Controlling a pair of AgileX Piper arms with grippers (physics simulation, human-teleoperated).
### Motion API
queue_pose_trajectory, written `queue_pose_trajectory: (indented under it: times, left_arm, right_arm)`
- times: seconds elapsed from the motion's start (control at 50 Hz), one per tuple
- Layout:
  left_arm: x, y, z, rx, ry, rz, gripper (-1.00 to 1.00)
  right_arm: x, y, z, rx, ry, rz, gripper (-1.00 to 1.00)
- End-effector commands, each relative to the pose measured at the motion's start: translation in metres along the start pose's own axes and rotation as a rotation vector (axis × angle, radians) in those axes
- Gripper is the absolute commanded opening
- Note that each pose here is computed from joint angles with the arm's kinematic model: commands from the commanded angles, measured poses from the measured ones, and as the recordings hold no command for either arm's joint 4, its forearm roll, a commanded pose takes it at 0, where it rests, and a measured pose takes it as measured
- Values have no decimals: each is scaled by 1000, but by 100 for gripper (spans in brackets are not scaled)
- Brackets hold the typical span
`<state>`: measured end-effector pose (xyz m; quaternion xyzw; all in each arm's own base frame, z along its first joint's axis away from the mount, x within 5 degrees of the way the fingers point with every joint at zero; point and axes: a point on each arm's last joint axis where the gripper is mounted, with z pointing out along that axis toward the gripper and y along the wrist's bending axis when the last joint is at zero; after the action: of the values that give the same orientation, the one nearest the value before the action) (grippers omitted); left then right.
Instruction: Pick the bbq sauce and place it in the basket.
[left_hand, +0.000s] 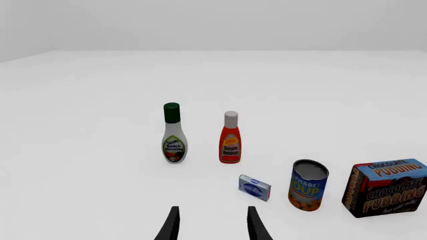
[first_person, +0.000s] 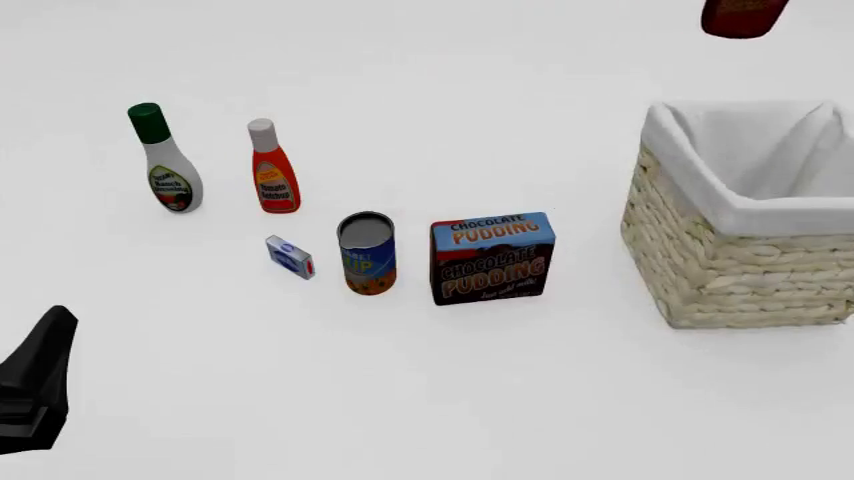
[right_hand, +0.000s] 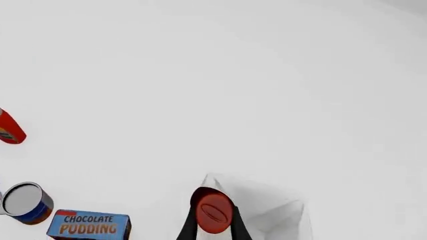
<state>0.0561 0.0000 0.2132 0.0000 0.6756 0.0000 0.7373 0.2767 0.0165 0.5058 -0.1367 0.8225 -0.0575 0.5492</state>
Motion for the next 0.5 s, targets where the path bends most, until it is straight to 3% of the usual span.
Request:
queue_pose_trajectory:
  times: [0.02, 0.5]
  left_arm:
    - [0, 0, 0, 0, 0, 0, 100]
    - [0, 0, 0, 0, 0, 0, 100]
  right_arm:
    - [15, -18, -20, 80, 4, 35, -100]
    - [52, -37, -13, 173, 60, 95, -100]
